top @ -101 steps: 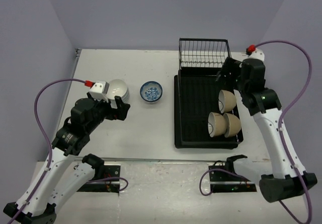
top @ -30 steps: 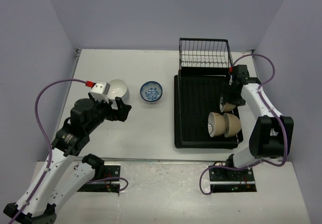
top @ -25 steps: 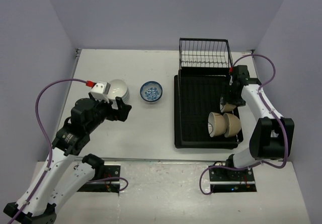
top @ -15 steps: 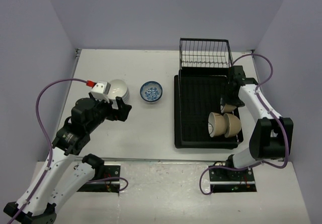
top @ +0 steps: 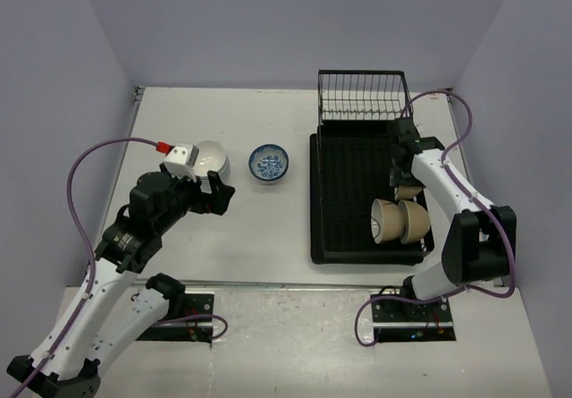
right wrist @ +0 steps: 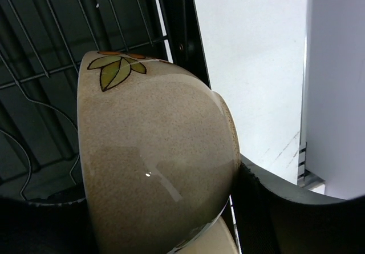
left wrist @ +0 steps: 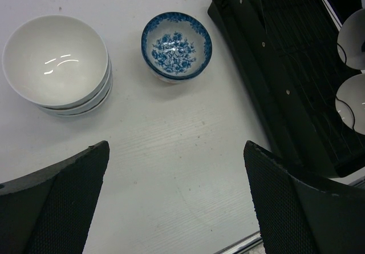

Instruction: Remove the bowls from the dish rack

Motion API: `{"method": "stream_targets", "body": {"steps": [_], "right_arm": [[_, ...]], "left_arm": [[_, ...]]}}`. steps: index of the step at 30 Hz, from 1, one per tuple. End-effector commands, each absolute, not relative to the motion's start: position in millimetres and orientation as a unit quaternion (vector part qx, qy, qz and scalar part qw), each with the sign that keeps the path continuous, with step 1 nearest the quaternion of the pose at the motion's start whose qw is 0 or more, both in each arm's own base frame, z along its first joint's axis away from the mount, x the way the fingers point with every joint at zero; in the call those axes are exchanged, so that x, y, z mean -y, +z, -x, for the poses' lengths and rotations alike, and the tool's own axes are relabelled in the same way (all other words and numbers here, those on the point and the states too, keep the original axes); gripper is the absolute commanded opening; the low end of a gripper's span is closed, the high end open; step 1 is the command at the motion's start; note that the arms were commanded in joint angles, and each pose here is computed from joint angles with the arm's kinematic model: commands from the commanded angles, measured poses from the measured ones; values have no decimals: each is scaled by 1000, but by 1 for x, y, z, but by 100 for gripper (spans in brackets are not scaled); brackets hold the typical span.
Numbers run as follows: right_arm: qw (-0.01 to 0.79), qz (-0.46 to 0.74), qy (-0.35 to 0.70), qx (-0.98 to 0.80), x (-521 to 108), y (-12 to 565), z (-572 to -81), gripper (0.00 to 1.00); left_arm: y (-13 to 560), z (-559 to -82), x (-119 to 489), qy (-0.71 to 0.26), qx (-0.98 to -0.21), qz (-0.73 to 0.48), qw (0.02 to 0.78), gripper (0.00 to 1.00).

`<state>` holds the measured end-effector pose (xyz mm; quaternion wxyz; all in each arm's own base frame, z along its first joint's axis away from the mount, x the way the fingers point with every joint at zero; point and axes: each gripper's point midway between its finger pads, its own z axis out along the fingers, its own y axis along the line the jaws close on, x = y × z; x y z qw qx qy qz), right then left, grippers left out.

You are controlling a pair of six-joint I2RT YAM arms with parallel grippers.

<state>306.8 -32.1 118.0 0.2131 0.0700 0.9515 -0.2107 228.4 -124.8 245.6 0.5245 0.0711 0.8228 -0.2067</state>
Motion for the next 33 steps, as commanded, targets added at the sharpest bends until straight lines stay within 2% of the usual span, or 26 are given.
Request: {"method": "stream_targets", "body": {"steps": [1,4,6,8,9,16,19,22,28,33], "right_arm": [[286,-107,-281,-910,57,175,-324,30],[277,-104,-304,-906,61,175,-321,30],[284,-107,-304,-903,61,177,-322,25],[295,-107,-293,-903,57,180,-324,16],[299,-105,-285,-905,54,181,-325,9],[326,-95,-205,-918,30,177,-332,12],[313,-95,-253,-911,43,171,-330,11],[293,-76,-330,-894,52,170,-328,0],[280,-60,-424,-859,54,190,-322,0],[293,-43,-431,-852,51,196,-328,0]], "left_arm": [[252,-235,126,-204,-813,-80,540,100],[252,-235,126,-204,-813,-80,539,100],[251,-235,126,-204,-814,-80,538,100],[251,-235,126,-203,-814,-80,538,100],[251,-236,126,-202,-814,-80,538,100],[250,-236,125,-201,-815,-79,537,100],[251,-236,126,-201,-815,-79,538,100],[251,-236,125,-201,-814,-79,539,100],[251,-236,125,-202,-814,-79,539,100],[252,-235,124,-201,-813,-78,541,100]]}}
